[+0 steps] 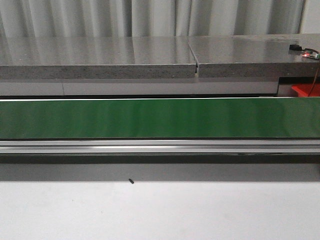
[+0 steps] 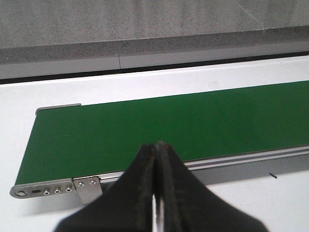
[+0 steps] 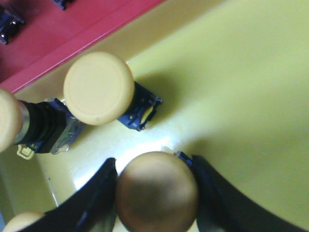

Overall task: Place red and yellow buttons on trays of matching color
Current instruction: 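Lift the second yellow button with the right gripper into the yellow tray and release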

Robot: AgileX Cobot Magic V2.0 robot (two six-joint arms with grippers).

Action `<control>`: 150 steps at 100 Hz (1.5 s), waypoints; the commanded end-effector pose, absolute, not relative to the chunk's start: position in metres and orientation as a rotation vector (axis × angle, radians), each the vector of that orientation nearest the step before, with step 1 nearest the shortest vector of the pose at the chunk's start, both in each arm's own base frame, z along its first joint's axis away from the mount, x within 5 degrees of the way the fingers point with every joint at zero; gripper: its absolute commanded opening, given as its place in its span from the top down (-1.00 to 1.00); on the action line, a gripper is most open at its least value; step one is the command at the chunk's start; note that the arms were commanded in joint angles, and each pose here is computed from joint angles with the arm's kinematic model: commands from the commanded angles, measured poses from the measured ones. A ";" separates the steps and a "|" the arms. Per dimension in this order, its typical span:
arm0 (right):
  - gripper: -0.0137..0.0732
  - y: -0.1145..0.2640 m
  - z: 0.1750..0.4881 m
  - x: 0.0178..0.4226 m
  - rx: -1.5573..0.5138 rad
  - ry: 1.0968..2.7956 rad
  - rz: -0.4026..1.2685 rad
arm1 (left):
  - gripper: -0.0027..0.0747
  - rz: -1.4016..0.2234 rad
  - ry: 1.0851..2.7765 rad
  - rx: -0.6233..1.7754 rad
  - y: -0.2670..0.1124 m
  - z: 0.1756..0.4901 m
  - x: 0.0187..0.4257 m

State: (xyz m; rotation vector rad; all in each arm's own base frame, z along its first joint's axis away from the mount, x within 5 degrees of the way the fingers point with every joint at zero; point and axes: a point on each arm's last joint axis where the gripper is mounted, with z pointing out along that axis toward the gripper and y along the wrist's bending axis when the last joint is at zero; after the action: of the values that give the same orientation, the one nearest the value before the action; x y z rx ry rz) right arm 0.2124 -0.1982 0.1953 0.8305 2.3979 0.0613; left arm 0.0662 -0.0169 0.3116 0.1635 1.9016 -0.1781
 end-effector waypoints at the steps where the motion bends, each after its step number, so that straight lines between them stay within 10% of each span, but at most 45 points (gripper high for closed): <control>1: 0.52 -0.204 0.210 0.215 0.827 2.326 0.008 | 0.98 -0.189 1.809 0.145 -0.017 0.326 0.068; 105: 0.49 -0.203 0.201 0.222 0.767 2.326 0.095 | 0.98 -0.189 1.809 0.145 -0.017 0.326 0.068; 150: -0.20 -0.202 0.202 0.222 0.764 2.327 0.101 | 0.98 -0.189 1.809 0.145 -0.017 0.326 0.068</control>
State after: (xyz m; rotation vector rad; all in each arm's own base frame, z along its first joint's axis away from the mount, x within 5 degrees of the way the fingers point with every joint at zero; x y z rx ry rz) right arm 0.2201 -0.1989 0.1840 0.7741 2.3925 0.1275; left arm 0.0662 -0.0169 0.3116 0.1635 1.9016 -0.1781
